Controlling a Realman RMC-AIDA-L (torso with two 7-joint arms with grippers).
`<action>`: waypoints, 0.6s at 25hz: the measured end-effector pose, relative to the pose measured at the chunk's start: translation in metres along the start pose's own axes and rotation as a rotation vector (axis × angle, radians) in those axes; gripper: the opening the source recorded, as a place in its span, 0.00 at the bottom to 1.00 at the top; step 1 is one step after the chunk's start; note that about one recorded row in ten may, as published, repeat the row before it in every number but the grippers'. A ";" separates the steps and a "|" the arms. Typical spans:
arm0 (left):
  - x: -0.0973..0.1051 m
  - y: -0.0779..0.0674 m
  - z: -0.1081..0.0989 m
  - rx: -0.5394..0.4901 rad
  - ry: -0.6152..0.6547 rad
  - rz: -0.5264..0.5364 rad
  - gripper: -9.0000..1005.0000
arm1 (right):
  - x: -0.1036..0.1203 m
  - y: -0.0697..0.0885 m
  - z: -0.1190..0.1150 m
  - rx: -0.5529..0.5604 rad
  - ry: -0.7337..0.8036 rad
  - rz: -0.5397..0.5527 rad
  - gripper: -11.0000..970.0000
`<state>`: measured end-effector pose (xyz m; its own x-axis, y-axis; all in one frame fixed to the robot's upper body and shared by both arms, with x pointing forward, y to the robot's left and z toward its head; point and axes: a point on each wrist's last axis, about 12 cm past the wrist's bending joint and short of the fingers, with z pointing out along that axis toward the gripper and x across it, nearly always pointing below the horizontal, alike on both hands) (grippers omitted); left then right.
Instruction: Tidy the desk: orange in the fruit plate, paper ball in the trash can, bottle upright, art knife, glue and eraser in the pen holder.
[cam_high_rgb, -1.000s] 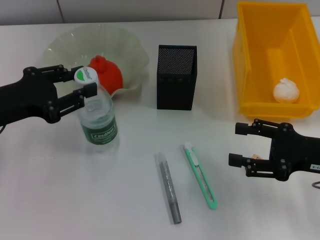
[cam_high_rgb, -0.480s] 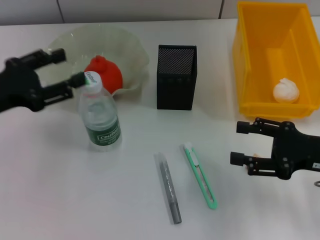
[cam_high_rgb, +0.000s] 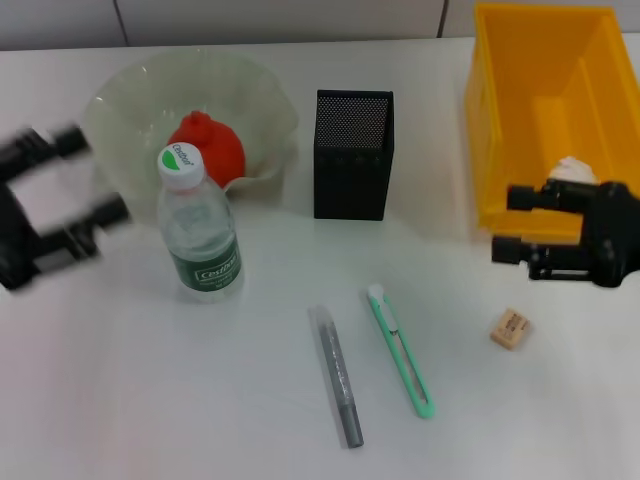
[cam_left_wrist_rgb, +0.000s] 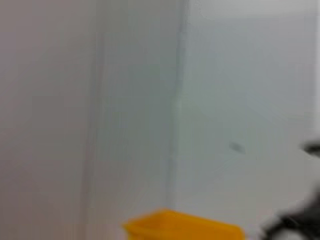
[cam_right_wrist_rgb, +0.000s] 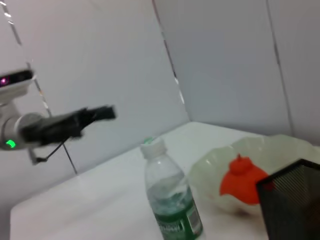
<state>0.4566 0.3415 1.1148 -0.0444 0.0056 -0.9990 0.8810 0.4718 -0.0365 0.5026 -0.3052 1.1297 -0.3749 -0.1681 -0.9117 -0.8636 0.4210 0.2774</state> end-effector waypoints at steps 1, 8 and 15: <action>0.000 0.000 0.000 0.000 0.000 0.000 0.79 | 0.000 0.000 0.000 0.000 0.000 0.000 0.79; 0.046 -0.029 0.021 0.136 0.038 0.015 0.79 | -0.070 0.019 0.026 0.120 0.397 0.010 0.78; 0.055 -0.030 0.031 0.164 0.069 -0.003 0.78 | -0.106 0.050 0.098 0.266 0.733 -0.032 0.77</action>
<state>0.4427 0.3006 1.0598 -0.0742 0.0677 -0.9949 0.9457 0.3214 -0.0487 0.5325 -0.1790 1.2104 -0.5581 -0.6909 -0.4596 -0.8026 0.5901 0.0874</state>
